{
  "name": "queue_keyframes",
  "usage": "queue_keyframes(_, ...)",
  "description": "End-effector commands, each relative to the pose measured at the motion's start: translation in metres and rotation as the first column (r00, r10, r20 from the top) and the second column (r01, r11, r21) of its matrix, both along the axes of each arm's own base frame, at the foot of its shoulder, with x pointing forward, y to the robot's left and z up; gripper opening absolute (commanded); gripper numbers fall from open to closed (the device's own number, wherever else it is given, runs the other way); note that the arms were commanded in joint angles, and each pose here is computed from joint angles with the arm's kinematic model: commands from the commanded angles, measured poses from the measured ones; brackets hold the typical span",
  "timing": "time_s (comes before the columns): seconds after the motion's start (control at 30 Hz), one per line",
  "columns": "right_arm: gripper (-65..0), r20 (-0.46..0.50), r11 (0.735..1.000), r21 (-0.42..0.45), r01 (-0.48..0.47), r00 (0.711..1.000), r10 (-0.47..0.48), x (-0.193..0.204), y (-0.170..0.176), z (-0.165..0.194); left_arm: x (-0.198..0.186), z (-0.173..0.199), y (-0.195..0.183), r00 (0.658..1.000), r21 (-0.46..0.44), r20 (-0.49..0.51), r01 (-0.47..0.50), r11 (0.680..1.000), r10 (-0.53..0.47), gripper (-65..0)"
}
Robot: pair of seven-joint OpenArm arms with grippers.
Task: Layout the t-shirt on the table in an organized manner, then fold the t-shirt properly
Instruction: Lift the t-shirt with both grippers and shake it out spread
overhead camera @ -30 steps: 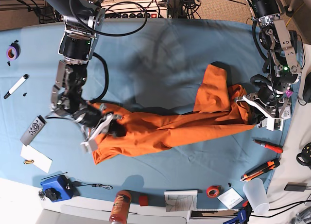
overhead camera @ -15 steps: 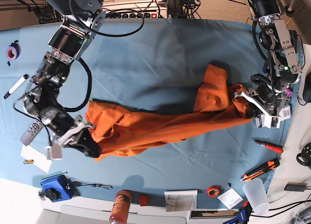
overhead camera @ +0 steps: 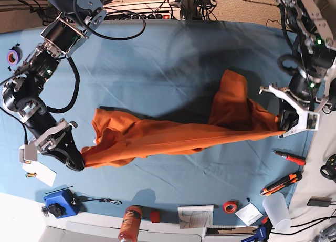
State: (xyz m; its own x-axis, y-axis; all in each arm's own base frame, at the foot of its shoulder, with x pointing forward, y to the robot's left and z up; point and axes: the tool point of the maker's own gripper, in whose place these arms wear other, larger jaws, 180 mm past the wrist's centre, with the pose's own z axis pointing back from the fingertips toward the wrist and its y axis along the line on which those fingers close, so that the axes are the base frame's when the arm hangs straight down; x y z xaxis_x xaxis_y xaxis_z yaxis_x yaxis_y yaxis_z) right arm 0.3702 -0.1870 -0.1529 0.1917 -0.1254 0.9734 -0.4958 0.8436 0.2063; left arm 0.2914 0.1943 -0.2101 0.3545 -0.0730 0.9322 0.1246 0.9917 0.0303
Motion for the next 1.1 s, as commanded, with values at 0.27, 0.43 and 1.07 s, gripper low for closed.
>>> queue_keyframes(0.27, -65.0, 0.224, 0.997, -0.079, -0.014, 0.974, 0.031, -0.021, 0.016, 0.065, -0.019, 0.003, 0.014, 0.997, -0.004, 0.006, -0.08, 0.997, 0.08, -65.0)
queue_keyframes(0.43, -65.0, 0.263, 0.989, -0.143, -0.026, 0.963, 0.063, -0.048, 0.034, 0.07, -0.03, 0.004, 0.042, 0.984, -0.018, 0.007, -0.177, 0.984, 0.178, -65.0)
queue_keyframes(1.07, -65.0, 0.439, 0.999, 0.005, -0.054, 0.897, 0.046, -0.088, 0.078, 0.104, -0.07, 0.099, 0.112, 0.886, -0.144, 0.366, -0.249, 0.958, 0.285, -65.0)
